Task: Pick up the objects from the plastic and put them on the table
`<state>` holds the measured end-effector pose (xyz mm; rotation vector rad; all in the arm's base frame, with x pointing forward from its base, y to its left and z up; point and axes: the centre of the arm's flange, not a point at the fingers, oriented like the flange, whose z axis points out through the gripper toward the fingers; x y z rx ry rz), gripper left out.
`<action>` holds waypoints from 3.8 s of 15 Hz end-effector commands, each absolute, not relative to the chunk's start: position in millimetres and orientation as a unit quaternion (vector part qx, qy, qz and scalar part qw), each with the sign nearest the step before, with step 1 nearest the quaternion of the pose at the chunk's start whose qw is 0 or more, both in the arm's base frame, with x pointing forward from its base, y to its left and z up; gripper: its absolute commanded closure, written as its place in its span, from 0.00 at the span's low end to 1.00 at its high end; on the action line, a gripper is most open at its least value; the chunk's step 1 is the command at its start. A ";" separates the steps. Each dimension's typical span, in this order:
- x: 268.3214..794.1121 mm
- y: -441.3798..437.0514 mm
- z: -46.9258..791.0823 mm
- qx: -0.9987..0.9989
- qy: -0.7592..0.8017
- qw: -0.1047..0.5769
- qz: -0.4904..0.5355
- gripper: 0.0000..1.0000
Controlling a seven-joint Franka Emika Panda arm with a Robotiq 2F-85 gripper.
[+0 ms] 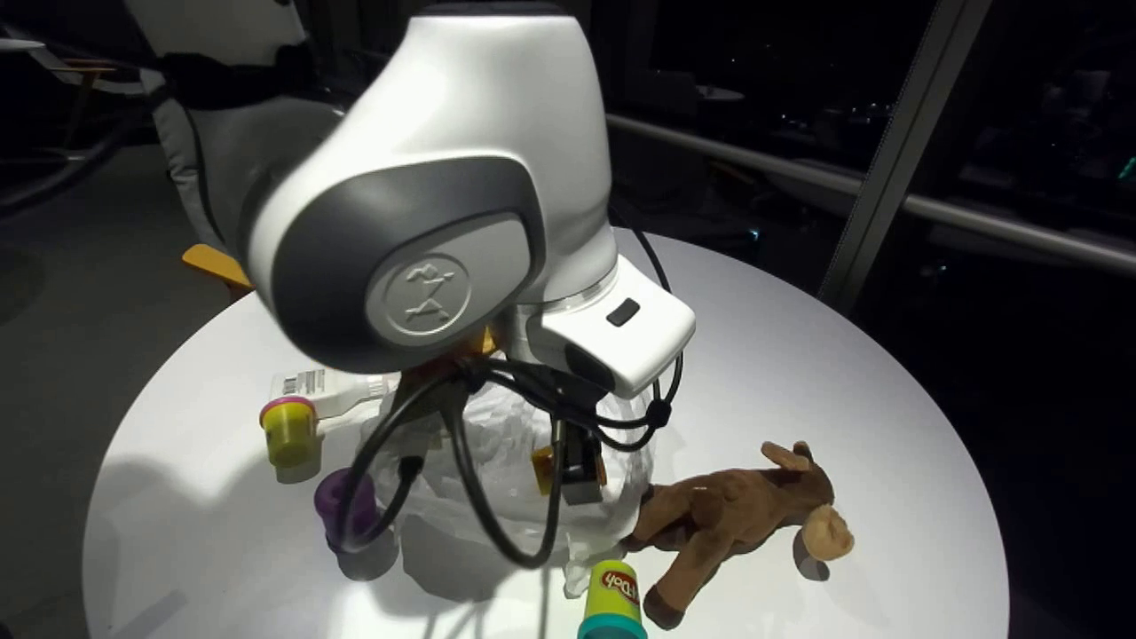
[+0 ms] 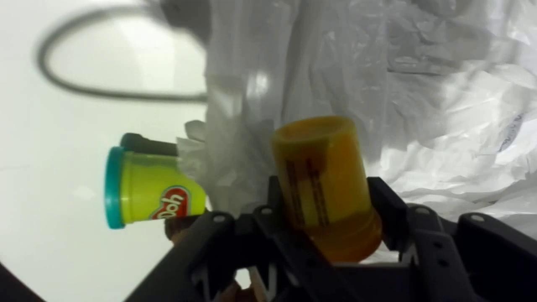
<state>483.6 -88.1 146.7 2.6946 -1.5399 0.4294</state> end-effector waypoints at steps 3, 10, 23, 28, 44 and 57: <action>386.9 -91.0 175.9 0.860 -0.498 0.037 0.109 0.73; 372.2 -92.0 144.8 0.876 -0.476 0.044 0.070 0.73; 423.9 -72.8 93.5 0.890 -0.451 0.059 0.044 0.16; 418.4 -76.9 110.8 0.885 -0.457 0.051 0.066 0.00; 411.5 -24.8 214.0 0.881 -0.442 0.003 0.166 0.00; 392.5 23.2 281.0 0.958 -0.273 0.078 0.044 0.00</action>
